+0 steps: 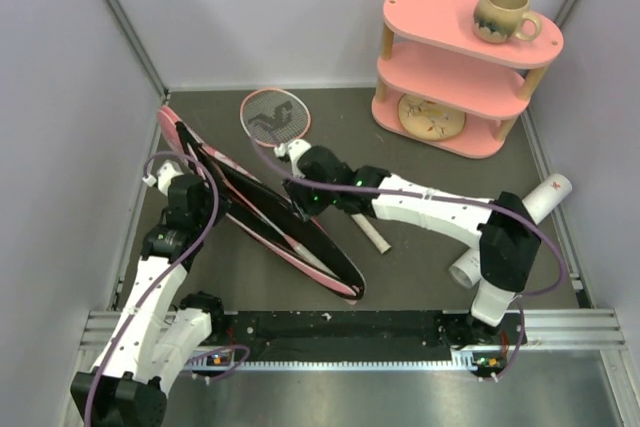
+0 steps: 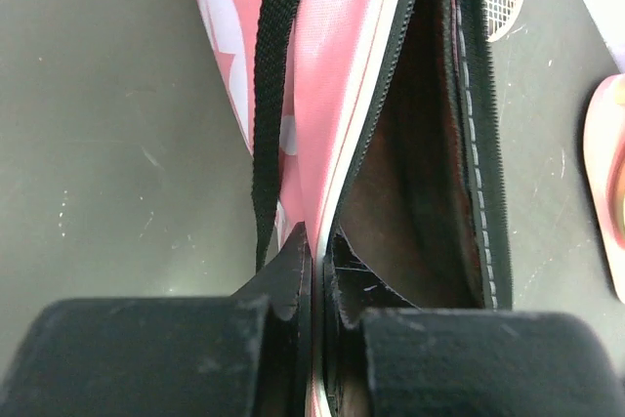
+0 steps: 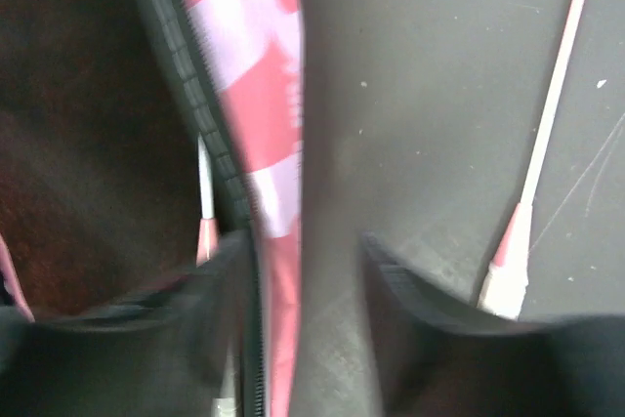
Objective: Pack up the badminton gear
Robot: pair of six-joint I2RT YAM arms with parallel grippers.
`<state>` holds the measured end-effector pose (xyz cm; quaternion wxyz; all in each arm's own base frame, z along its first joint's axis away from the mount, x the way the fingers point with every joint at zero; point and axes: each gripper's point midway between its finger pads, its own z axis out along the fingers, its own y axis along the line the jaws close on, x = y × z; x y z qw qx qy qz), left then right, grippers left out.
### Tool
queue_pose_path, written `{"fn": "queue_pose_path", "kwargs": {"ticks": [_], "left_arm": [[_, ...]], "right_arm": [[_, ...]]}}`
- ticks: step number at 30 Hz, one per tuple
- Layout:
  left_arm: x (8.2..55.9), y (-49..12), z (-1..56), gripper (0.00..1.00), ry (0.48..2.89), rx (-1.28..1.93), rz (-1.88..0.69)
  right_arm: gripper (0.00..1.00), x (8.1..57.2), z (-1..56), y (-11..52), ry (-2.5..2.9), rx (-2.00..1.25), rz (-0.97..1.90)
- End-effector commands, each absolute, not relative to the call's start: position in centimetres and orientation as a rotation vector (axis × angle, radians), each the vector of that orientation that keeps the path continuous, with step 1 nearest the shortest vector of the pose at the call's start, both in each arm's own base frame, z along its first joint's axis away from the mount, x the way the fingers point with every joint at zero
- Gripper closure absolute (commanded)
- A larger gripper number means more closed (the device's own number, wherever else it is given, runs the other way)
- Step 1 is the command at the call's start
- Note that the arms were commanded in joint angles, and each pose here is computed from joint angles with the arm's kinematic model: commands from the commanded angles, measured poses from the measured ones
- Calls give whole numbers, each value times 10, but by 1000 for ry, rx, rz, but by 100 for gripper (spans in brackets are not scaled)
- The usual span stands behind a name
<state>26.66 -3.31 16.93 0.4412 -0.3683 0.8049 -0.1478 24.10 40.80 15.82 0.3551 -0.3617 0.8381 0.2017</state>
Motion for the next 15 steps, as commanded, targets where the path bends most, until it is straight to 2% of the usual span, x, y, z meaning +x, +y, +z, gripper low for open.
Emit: {"fn": "queue_pose_path", "kwargs": {"ticks": [1,3,4,6,8,9,12,15], "left_arm": [[272,-30,187,100,1950,-823,-352],[274,-30,187,100,1951,-816,-351],[275,-31,187,100,1954,-812,-349],[277,-29,186,100,1967,-805,-328],[277,-27,186,100,1971,-813,-308],[278,-25,186,100,1970,-814,-299],[281,-29,192,100,1952,-816,-330],[287,-32,199,100,1935,-794,-351]], "right_arm": [[38,259,213,409,2093,-855,822],[28,266,237,398,2028,-830,922],[19,275,252,398,1967,-795,954],[12,290,261,391,1907,-795,987],[11,310,250,388,1931,-789,935],[11,339,239,387,1973,-734,833],[13,385,195,381,2093,-715,555],[15,415,163,381,2158,-696,410]]}}
